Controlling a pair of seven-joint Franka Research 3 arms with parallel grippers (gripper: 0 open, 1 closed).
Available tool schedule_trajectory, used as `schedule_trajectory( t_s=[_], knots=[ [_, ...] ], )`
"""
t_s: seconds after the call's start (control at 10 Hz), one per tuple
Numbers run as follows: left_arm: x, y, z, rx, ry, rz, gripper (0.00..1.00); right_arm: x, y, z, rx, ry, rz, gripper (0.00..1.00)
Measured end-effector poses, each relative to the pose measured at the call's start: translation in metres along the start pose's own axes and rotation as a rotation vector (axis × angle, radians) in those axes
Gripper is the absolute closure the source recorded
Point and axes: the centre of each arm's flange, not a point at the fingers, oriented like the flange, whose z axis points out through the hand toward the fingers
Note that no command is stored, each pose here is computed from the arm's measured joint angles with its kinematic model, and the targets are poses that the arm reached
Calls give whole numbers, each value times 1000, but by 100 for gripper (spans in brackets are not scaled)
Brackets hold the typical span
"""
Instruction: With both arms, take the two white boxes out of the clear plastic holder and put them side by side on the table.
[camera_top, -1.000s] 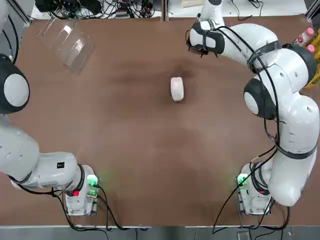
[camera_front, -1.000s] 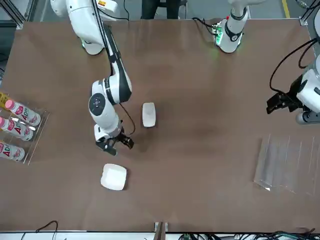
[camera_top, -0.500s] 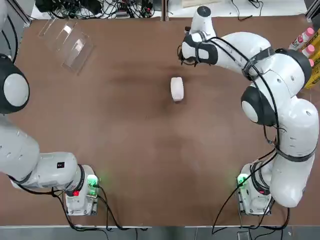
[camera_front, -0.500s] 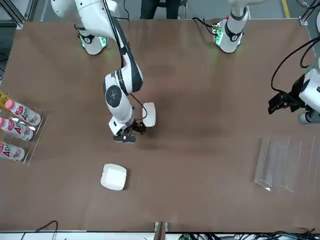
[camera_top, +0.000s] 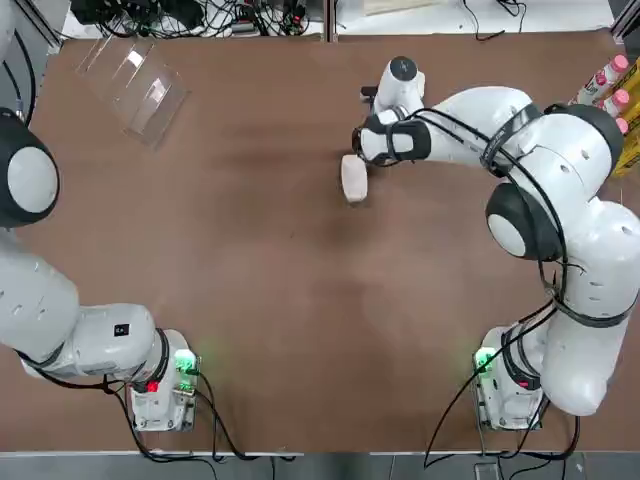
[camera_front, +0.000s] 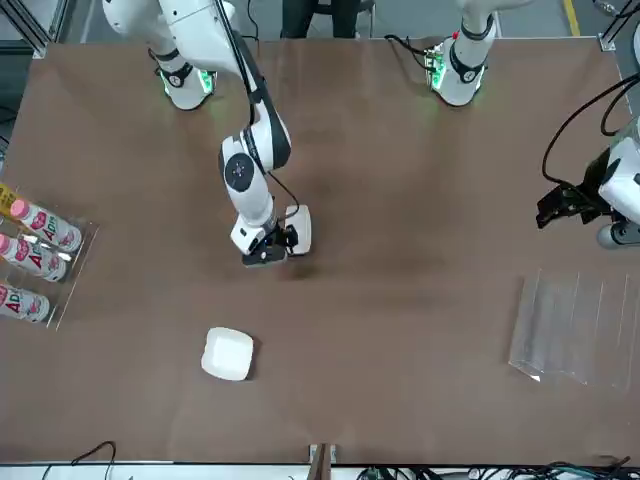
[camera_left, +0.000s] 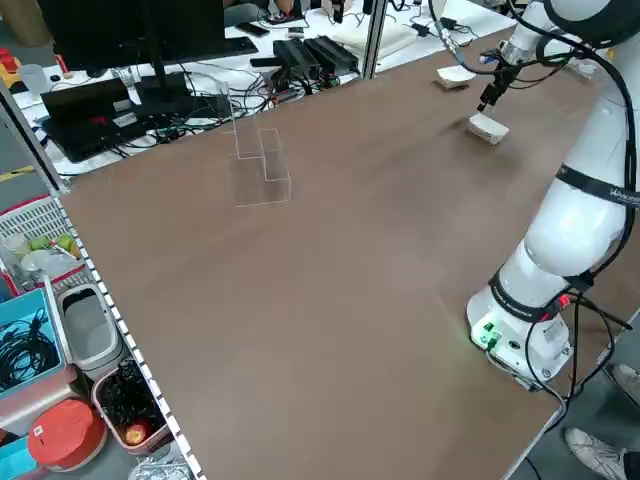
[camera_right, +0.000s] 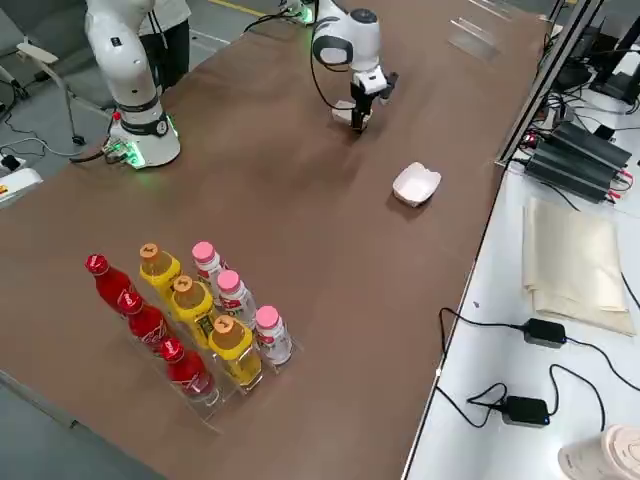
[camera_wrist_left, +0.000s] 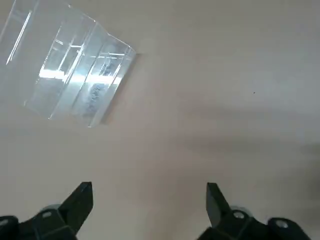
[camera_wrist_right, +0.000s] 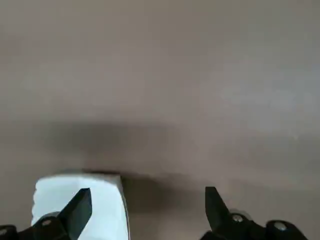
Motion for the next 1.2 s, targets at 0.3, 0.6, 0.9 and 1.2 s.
schedule_trajectory(
  t_s=[0.3, 0.6, 0.9, 1.2],
  knots=[
    [0, 0, -1, 0, 2, 3, 0, -26, -7, 0, 31, -5, -5, 0],
    [0, 2, -2, -1, 4, 6, 0, -44, -4, 11, 80, -23, 91, 0],
    [0, 3, -2, -1, 4, 8, 0, -44, -1, 12, 99, -30, 140, 7],
    [-2, 2, -1, 1, -9, 8, 0, -49, -9, 12, 105, -31, 135, 46]
  ],
)
